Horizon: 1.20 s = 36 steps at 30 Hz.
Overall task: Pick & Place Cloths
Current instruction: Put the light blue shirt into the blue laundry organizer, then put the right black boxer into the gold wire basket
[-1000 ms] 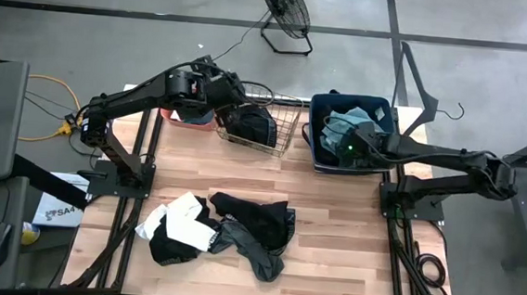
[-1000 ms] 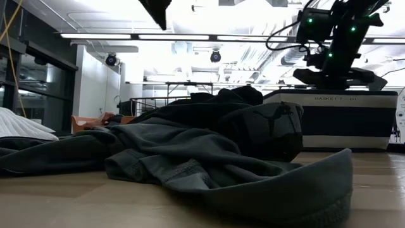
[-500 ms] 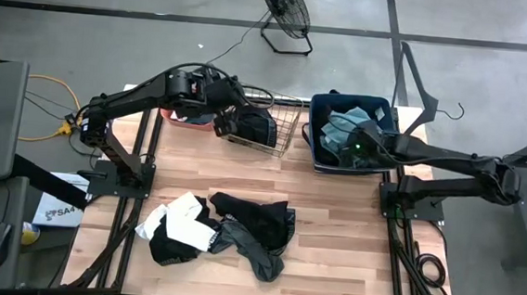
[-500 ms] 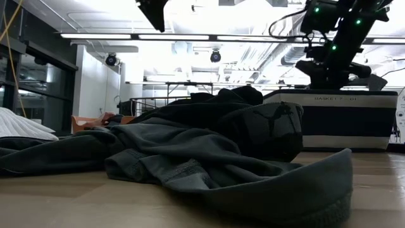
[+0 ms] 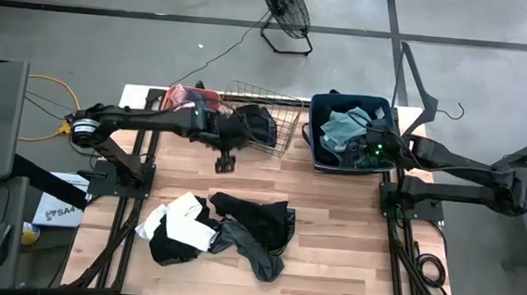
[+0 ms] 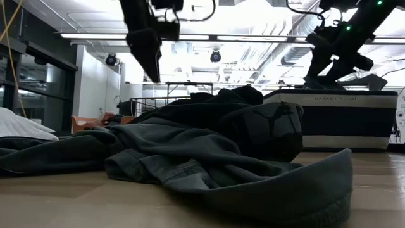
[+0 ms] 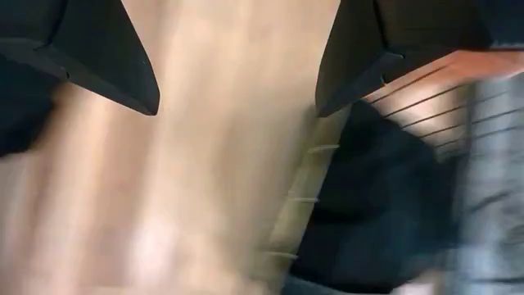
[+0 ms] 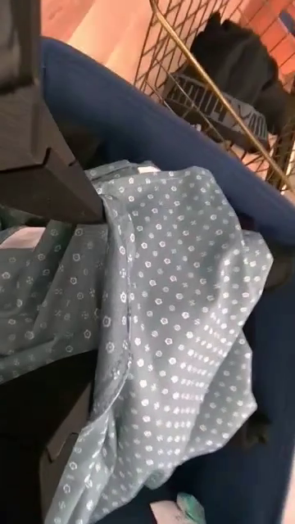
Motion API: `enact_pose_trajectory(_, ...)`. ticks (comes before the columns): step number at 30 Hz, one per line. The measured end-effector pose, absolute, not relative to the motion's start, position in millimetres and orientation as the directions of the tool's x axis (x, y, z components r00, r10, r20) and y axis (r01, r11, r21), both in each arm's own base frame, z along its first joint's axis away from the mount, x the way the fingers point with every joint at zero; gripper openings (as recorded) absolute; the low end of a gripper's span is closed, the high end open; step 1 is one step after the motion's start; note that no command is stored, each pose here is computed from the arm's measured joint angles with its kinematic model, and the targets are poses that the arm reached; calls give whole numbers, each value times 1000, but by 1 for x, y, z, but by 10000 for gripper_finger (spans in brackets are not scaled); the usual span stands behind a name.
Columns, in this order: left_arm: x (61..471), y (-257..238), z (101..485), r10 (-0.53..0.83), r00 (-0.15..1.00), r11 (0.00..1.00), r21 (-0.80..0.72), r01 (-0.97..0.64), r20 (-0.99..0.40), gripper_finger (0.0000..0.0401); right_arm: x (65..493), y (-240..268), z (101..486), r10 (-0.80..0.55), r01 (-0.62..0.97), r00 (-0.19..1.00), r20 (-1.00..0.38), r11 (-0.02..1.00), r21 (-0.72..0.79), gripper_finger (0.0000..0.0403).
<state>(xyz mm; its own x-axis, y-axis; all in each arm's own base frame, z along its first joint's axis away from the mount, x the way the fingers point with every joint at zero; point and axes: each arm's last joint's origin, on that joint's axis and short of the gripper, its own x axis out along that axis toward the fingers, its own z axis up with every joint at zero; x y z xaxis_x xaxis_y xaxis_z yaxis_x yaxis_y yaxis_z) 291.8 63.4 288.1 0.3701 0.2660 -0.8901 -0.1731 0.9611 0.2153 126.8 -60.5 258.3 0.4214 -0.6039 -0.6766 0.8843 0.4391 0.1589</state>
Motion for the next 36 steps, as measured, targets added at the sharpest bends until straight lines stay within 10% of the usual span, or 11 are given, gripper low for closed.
enact_pose_trajectory(17, 300, 32, 215, -299, 599, 947, -154, 283, -743, 322, 146, -36, 284, -547, 669, 710, -443, 721, 181, 258)
enact_pose_trajectory(36, 327, 4, 173, -441, 523, 883, -247, 399, -730, 279, 171, -19, 274, -522, 636, 715, -465, 763, 121, 258)
